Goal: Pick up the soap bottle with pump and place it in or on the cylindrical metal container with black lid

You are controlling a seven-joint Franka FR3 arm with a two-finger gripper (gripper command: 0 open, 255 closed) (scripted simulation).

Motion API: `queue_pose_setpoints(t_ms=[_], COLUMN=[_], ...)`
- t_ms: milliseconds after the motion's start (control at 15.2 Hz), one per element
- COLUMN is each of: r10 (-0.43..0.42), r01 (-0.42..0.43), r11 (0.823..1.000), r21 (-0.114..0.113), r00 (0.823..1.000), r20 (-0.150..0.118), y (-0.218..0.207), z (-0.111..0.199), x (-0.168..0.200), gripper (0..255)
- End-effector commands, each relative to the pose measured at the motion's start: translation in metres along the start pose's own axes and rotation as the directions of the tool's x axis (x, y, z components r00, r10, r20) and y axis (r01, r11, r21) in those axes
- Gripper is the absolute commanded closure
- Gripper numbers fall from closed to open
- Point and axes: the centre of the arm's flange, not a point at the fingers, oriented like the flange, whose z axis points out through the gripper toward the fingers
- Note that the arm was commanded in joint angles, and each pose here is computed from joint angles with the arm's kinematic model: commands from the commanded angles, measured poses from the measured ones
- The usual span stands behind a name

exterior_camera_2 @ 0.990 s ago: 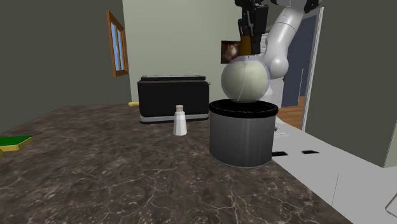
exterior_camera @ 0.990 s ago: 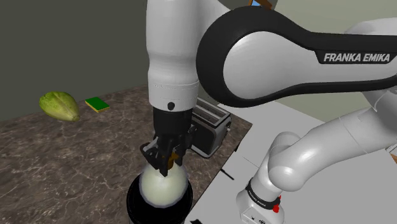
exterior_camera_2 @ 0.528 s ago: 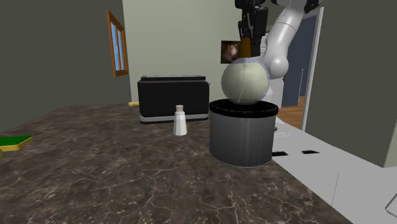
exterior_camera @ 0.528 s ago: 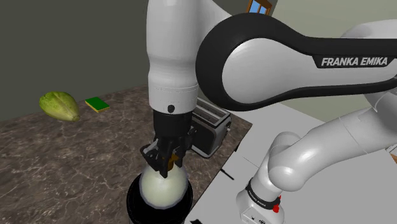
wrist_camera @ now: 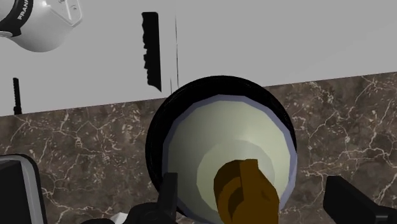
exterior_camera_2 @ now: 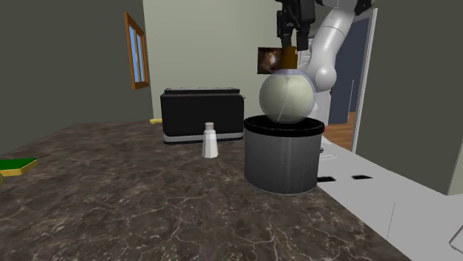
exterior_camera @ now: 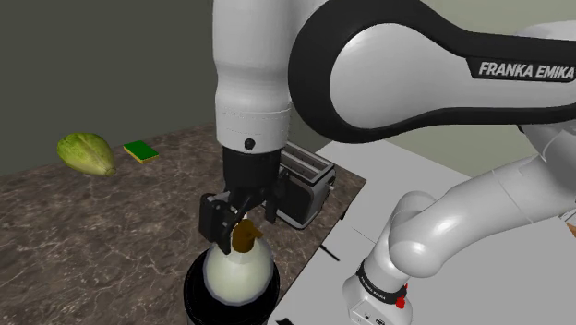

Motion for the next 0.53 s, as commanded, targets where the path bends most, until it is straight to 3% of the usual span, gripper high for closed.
queue_pose_setpoints(t_ms=[0,462], r10=[0.0,0.0], r01=[0.0,0.0], r11=[1.0,1.0], r21=[-0.001,-0.001], r00=[1.0,1.0], r20=[0.0,0.0], y=[-0.001,-0.001], z=[-0.023,-0.033], x=[0.001,0.001], gripper=[0,0])
